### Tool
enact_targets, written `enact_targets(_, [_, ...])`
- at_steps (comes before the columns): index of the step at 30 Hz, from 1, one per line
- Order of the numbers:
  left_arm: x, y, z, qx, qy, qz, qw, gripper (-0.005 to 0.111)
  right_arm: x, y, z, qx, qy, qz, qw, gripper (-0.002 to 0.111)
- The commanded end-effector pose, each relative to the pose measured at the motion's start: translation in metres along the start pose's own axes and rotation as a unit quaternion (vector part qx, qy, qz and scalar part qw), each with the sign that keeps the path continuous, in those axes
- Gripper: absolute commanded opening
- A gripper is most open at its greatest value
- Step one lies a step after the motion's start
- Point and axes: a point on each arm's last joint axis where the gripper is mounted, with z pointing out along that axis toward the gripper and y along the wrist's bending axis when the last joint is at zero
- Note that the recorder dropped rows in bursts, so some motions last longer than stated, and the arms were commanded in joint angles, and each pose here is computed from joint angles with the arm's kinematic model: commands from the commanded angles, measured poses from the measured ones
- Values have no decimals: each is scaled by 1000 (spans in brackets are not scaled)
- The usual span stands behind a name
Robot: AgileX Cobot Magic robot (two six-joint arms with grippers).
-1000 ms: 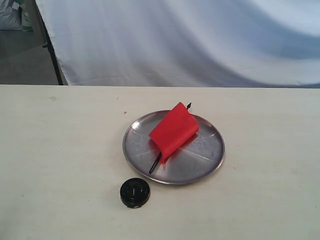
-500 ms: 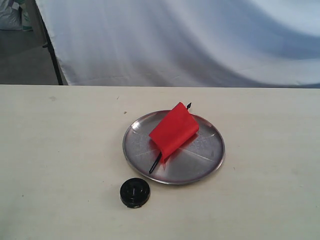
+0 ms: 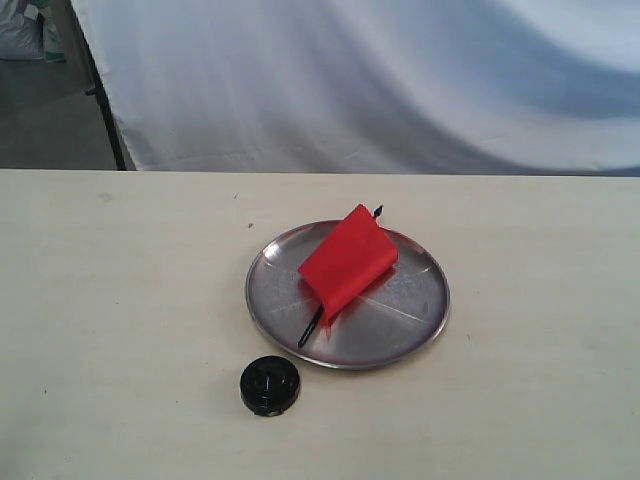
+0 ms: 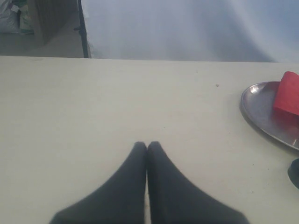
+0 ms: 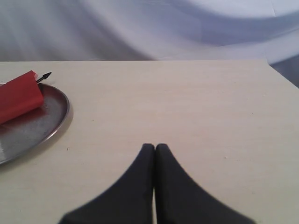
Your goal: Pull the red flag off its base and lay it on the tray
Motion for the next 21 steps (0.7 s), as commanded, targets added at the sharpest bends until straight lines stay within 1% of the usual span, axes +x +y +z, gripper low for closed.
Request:
enact_targets(1, [0, 0, 0, 0, -2, -2, 1000, 0, 1, 0, 0, 2, 0, 1, 1000, 0])
enact_targets(14, [0, 0, 0, 0, -2, -2, 1000, 0, 1, 0, 0, -1, -2, 10, 1000, 0])
enact_targets(21, [0, 0, 0, 0, -2, -2, 1000, 0, 1, 4, 0, -31, -2, 6, 999, 0])
